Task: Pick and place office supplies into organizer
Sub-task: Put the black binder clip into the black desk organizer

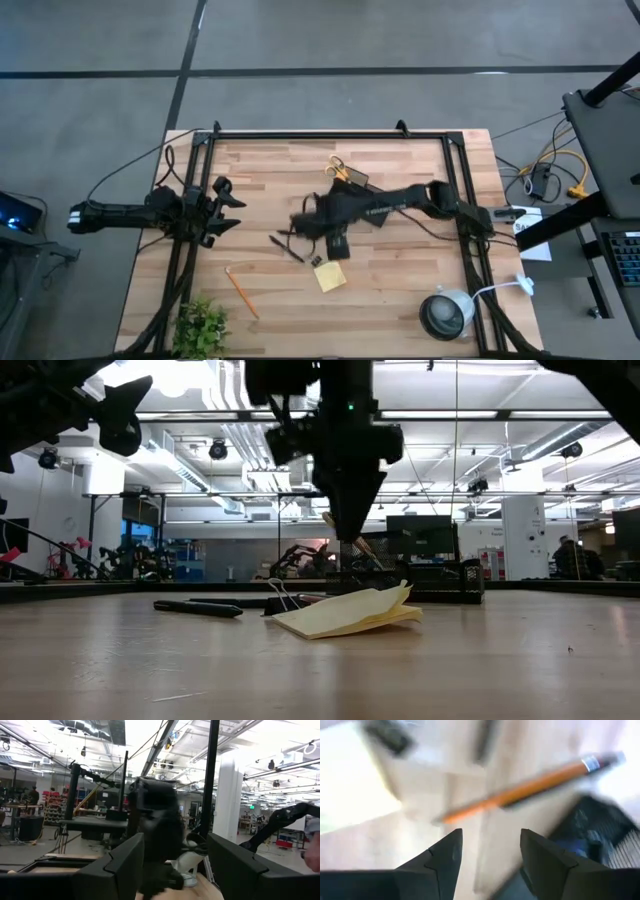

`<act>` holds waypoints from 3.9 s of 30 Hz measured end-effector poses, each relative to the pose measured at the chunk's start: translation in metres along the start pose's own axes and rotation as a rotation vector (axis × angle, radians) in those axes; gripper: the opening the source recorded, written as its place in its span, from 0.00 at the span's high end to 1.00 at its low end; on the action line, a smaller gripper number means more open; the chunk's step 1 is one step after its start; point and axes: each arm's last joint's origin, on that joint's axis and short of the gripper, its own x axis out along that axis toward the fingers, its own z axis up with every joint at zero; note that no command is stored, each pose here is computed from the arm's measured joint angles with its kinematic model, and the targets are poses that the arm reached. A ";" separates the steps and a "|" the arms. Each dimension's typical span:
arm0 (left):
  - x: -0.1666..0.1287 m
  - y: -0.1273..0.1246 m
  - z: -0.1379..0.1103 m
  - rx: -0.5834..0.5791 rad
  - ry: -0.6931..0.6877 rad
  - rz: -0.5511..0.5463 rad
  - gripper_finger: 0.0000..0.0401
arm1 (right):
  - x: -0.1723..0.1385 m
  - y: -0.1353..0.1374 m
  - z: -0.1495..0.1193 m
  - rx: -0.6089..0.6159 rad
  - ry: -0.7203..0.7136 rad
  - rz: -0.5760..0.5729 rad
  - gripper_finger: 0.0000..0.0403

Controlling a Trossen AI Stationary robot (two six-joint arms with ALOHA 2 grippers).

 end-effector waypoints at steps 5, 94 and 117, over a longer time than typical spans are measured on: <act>0.000 0.000 0.000 0.000 0.001 0.000 0.50 | 0.008 0.042 0.013 -0.164 -0.145 -0.011 0.55; 0.001 0.000 -0.001 -0.001 0.008 0.002 0.50 | -0.014 -0.105 -0.036 0.380 0.035 -0.016 0.98; 0.001 0.000 -0.001 -0.002 0.009 0.002 0.50 | 0.020 -0.109 -0.044 0.455 0.083 -0.073 0.81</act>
